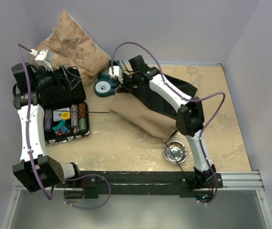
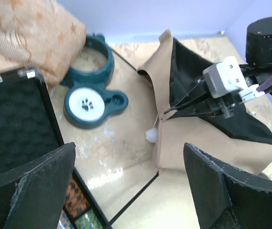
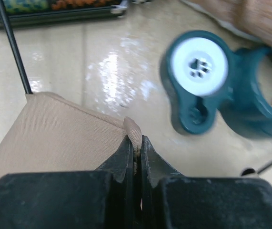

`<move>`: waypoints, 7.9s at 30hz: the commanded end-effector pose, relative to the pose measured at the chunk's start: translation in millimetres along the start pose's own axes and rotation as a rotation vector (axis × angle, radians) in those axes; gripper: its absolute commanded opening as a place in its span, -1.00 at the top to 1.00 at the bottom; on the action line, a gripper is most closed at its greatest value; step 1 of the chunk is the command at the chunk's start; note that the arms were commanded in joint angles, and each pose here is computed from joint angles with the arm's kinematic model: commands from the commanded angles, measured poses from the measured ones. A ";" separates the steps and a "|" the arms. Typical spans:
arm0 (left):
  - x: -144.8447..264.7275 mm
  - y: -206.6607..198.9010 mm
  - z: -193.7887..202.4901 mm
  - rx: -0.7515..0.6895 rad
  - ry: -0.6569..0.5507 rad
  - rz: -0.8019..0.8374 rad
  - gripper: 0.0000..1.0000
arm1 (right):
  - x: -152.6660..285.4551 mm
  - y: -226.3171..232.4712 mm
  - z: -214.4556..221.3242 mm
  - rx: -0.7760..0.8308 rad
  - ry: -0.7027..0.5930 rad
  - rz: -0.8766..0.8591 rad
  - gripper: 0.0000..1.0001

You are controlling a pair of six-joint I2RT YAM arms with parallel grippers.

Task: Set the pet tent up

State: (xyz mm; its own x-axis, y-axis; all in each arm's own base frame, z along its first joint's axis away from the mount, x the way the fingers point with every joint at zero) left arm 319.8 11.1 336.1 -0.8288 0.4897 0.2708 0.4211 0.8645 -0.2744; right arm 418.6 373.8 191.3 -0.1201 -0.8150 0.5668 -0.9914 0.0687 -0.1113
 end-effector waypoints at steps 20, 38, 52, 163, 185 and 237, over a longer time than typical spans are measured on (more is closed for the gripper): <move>90.9 -12.7 -172.9 0.072 -0.736 -0.008 -0.80 | 123.3 -54.0 -117.8 -0.126 -0.379 0.360 1.00; 25.4 72.0 -97.4 0.226 -0.356 -0.139 -0.49 | 122.7 -32.5 -180.1 -0.215 -0.490 0.757 1.00; -67.0 29.8 -30.7 0.222 -0.126 0.021 -0.40 | 173.3 -12.7 -202.2 -0.123 -0.497 0.930 1.00; -13.8 64.1 -154.6 0.048 -0.870 0.171 -0.35 | 186.1 16.2 -152.3 -0.113 -0.433 0.424 1.00; -68.6 -8.0 -136.1 -0.561 -0.551 0.111 1.00 | 164.2 47.4 -153.0 -0.163 -0.431 0.102 1.00; -93.0 -141.2 43.0 -0.524 0.138 0.794 1.00 | 209.9 71.1 -195.1 -0.110 -0.651 -0.014 1.00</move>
State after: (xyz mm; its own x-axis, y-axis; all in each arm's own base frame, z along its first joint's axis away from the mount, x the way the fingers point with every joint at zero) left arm 332.1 -157.5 338.8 -0.2433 0.9395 0.2410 0.9435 0.1715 0.2837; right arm 359.8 325.6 331.4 -0.1817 -0.9440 0.2755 -0.9186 0.2629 0.2950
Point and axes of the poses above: each gripper's point midway between its finger pads, its own x axis back along the fingers, its own y axis along the line the jaws close on, z = x × y, the point moved 5 cm from there along x, back along the fingers, and after that the axes turned 6 degrees about -x, right-handed, at the moved point
